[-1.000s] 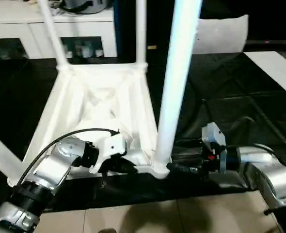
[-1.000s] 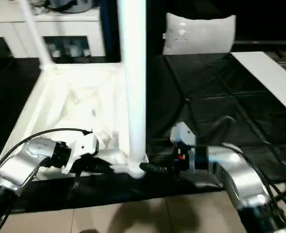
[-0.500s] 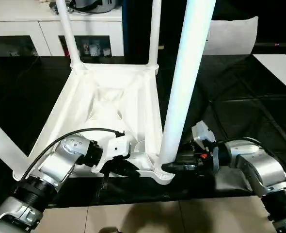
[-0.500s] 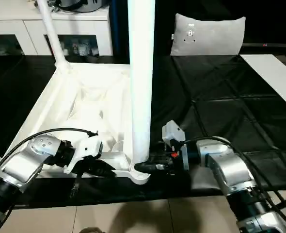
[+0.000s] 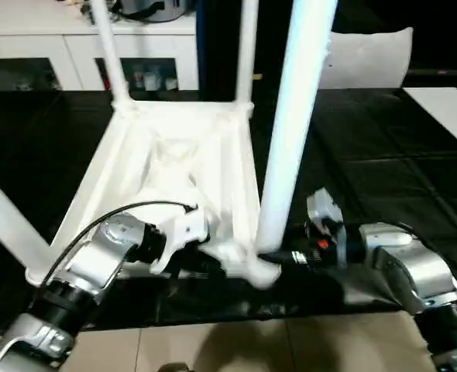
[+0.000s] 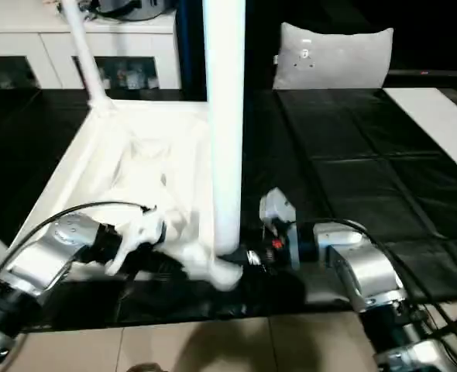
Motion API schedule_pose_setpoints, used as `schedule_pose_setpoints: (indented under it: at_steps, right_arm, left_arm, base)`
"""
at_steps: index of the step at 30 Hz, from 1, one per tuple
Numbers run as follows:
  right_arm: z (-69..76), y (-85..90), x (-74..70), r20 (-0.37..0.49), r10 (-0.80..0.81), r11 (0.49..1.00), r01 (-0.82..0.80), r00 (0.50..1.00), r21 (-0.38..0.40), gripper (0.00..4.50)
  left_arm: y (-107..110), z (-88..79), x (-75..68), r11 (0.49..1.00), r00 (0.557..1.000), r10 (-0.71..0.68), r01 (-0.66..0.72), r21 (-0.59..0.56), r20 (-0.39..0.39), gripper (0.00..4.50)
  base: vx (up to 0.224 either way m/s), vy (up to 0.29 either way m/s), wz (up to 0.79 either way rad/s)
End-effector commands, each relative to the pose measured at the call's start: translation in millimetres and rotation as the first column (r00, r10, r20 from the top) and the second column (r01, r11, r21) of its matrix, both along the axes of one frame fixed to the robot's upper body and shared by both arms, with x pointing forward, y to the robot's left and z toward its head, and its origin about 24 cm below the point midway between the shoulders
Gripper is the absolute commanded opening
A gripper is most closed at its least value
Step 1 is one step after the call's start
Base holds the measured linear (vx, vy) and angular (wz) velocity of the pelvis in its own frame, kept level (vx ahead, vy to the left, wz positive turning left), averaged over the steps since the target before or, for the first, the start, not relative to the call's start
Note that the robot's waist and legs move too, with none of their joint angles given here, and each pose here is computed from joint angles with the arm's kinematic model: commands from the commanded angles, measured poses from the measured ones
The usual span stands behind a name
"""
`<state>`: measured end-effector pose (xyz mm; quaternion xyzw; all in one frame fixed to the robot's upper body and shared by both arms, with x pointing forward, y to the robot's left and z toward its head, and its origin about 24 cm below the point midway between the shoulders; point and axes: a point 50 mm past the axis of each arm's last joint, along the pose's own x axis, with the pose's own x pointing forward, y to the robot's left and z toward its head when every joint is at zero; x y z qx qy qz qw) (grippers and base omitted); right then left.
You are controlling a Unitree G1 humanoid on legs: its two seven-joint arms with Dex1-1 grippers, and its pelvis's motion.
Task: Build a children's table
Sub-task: Rotate leg to tighten
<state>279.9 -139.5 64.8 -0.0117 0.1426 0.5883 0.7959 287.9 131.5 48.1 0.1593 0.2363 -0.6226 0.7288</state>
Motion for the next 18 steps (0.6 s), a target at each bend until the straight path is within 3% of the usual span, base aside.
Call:
schedule_pose_setpoints:
  at_steps: [1, 4, 8, 11, 12, 14, 18]
  right_arm:
    - [-3.5, 22.5, 6.0, -0.001, -0.066, 0.998, 0.066, 0.998, -0.001, 1.96]
    - [-5.2, 31.2, 18.4, 0.010, -0.226, 0.974, 0.227, 0.974, -0.013, 1.95]
    - [-9.0, 44.1, 35.3, -0.005, -0.467, 0.884, 0.466, 0.884, -0.038, 1.95]
    - [-10.1, 50.1, 41.9, -0.006, -0.538, 0.843, 0.537, 0.843, -0.031, 1.95]
    - [-9.7, 51.1, 42.5, 0.000, -0.540, 0.841, 0.540, 0.842, -0.025, 2.49]
    - [-7.1, 51.3, 44.2, 0.024, -0.566, 0.824, 0.566, 0.824, 0.000, 2.49]
    - [-2.5, 47.1, 42.4, 0.036, -0.569, 0.822, 0.568, 0.821, 0.046, 3.01]
  left_arm:
    - [-24, 11.6, 11.6, 0.995, 0.996, 0.070, -0.066, -0.069, 0.060, 0.00]
    - [-37, 13.0, 19.3, 0.984, 0.984, 0.161, -0.154, -0.092, 0.072, 0.00]
    - [-57, 14.7, 35.1, 0.936, 0.932, 0.345, -0.332, -0.118, 0.112, 0.00]
    - [-66, 15.6, 40.4, 0.919, 0.908, 0.391, -0.376, -0.121, 0.149, 0.00]
    - [-68, 16.0, 40.9, 0.918, 0.906, 0.394, -0.378, -0.123, 0.155, 0.00]
    - [-71, 17.0, 40.2, 0.922, 0.910, 0.382, -0.364, -0.131, 0.158, 0.00]
    - [-69, 15.7, 37.2, 0.938, 0.925, 0.342, -0.325, -0.122, 0.165, 0.00]
  base:
    - [0.000, 0.000, 0.00]
    - [0.000, 0.000, 0.00]
    - [0.000, 0.000, 0.00]
    - [0.000, 0.000, 0.00]
    - [0.000, 0.000, 0.00]
    - [0.000, 0.000, 0.00]
    - [0.000, 0.000, 0.00]
